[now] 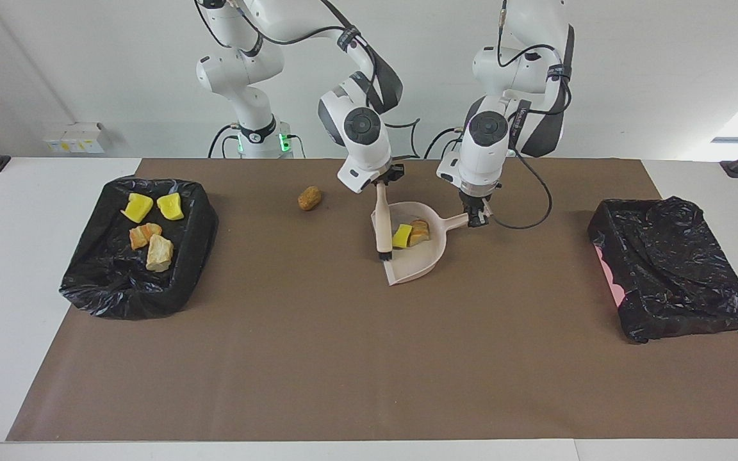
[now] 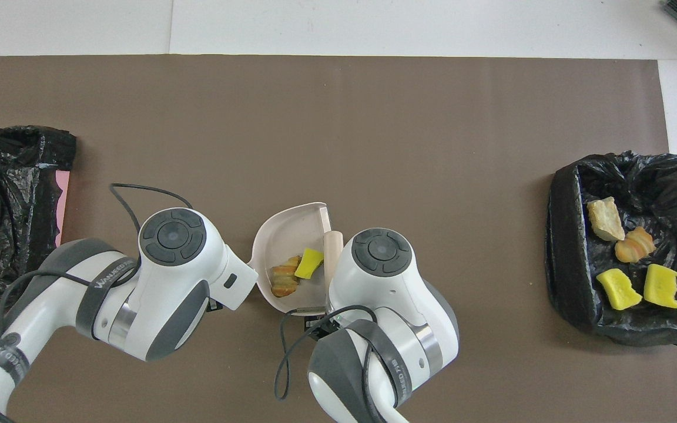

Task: Sweep and dump trash in bin
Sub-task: 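Move the brush with the right gripper to the last snack piece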

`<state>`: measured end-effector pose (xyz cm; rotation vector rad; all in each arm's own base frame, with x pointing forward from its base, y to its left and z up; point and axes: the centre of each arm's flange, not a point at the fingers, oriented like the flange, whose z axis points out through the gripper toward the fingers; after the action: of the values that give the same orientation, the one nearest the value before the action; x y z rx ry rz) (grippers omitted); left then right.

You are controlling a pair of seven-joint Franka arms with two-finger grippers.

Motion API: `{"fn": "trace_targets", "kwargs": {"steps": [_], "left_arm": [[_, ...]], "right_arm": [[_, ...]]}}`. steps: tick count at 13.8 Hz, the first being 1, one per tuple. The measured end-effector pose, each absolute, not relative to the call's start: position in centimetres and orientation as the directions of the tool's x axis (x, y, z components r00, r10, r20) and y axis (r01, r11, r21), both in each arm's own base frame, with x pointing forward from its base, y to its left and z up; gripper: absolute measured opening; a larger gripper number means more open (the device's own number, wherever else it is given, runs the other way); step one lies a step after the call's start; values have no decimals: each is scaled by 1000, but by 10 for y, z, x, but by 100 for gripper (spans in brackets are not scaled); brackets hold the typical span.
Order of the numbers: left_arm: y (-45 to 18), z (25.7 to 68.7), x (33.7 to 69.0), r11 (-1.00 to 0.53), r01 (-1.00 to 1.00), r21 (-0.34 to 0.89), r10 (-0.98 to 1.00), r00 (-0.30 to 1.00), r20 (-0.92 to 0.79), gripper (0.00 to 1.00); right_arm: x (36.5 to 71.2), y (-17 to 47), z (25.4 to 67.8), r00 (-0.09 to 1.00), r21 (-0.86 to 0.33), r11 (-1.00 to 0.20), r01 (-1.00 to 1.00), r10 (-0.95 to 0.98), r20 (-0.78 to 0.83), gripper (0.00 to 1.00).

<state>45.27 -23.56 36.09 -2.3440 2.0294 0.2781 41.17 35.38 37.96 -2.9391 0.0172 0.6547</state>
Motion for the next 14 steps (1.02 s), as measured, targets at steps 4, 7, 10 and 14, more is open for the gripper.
{"fn": "trace_targets", "kwargs": {"steps": [4, 7, 10, 14], "left_arm": [[-236, 361, 453, -150, -984, 94, -979, 134, -153, 33], [-236, 361, 453, -149, -984, 92, -979, 135, -151, 33], [-236, 361, 453, -149, -985, 92, -979, 134, -151, 33], [-235, 361, 454, -142, -986, 89, -981, 128, -147, 33]], "right_arm": [[388, 309, 411, 892, 1, -994, -108, -98, -441, 26], [364, 289, 399, 865, 135, -965, -223, -260, -430, 26], [343, 273, 386, 799, 261, -892, -369, -448, -401, 26], [316, 257, 383, 721, 379, -803, -460, -587, -369, 26]]}}
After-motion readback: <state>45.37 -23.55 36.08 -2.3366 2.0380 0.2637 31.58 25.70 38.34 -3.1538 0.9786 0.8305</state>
